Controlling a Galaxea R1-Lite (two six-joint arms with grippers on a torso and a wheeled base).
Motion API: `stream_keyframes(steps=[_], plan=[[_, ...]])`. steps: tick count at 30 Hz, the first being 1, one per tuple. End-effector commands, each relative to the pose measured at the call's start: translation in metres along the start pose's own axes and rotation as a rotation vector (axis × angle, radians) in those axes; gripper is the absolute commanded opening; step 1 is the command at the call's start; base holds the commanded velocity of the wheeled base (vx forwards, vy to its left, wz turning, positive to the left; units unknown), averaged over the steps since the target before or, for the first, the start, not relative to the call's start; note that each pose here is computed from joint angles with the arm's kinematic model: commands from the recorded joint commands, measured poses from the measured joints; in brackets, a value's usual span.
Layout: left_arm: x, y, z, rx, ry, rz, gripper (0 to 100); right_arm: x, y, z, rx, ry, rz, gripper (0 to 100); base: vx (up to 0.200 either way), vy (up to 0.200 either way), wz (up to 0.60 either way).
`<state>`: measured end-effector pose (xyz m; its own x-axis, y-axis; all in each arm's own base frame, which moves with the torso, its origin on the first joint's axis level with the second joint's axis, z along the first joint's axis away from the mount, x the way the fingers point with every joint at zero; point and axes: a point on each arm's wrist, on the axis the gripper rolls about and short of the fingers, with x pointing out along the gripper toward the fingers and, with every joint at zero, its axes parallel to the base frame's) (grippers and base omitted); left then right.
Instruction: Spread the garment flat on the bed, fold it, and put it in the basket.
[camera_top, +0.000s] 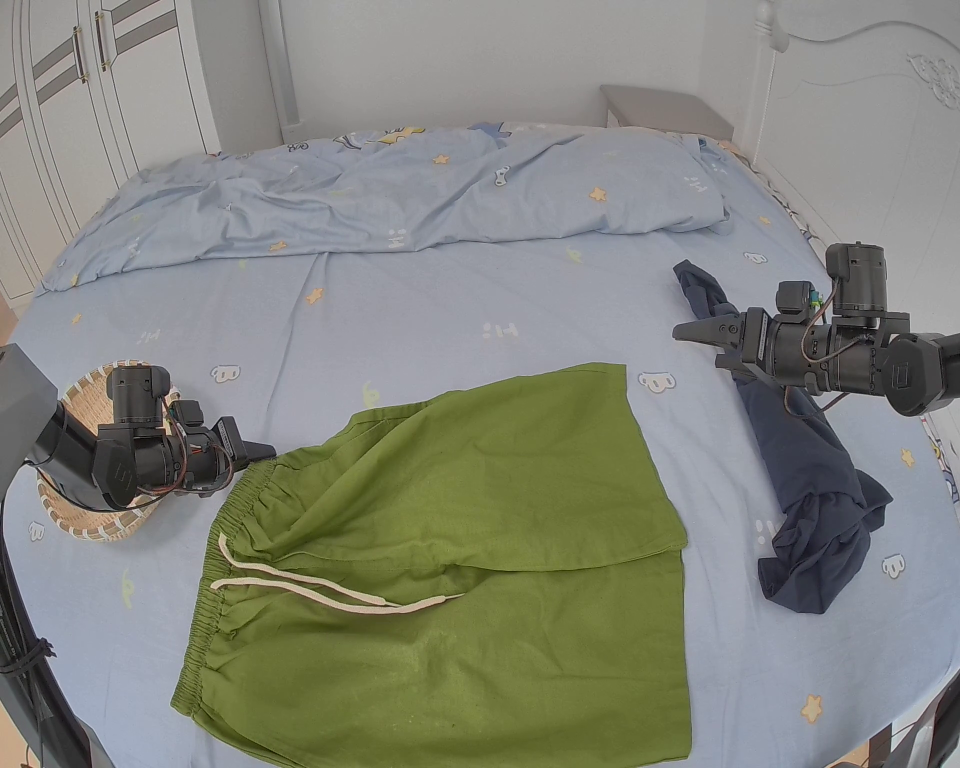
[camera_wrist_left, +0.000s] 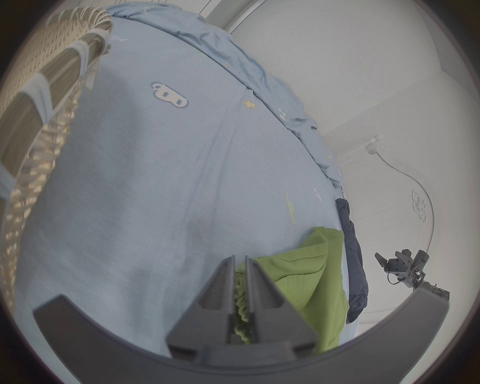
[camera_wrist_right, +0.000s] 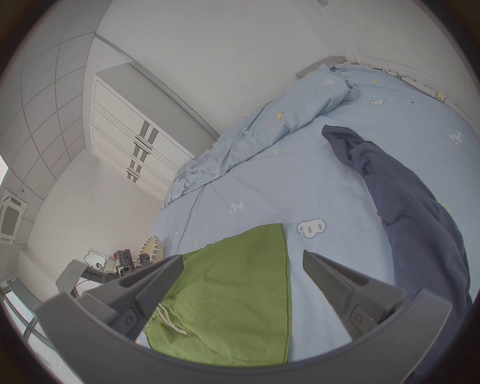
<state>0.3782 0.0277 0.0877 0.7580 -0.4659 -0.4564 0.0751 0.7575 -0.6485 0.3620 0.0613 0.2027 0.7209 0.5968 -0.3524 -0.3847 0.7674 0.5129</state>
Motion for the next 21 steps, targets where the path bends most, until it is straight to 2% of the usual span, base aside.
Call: stream_keyframes(steps=[1,7,8,14,21], plan=[[-0.001,-0.001,0.001,0.004,-0.006,-0.002,0,0.001,0.0,-0.001,0.001,0.002,0.0,100,0.0,0.0,0.0],[-0.003,-0.003,0.006,0.025,-0.038,-0.014,0,0.001,0.0,-0.001,0.0,0.003,0.002,100,0.0,0.0,0.0],[-0.003,-0.004,0.011,0.053,-0.084,-0.032,0,0.002,0.002,-0.002,-0.004,0.006,0.006,100,0.0,0.0,0.0],[-0.005,-0.006,0.021,0.114,-0.197,-0.082,0,0.002,0.002,-0.002,-0.003,0.008,0.002,100,0.0,0.0,0.0],[-0.007,-0.006,0.023,0.144,-0.247,-0.102,0,0.002,0.002,-0.001,-0.013,-0.011,0.006,100,0.0,0.0,0.0]])
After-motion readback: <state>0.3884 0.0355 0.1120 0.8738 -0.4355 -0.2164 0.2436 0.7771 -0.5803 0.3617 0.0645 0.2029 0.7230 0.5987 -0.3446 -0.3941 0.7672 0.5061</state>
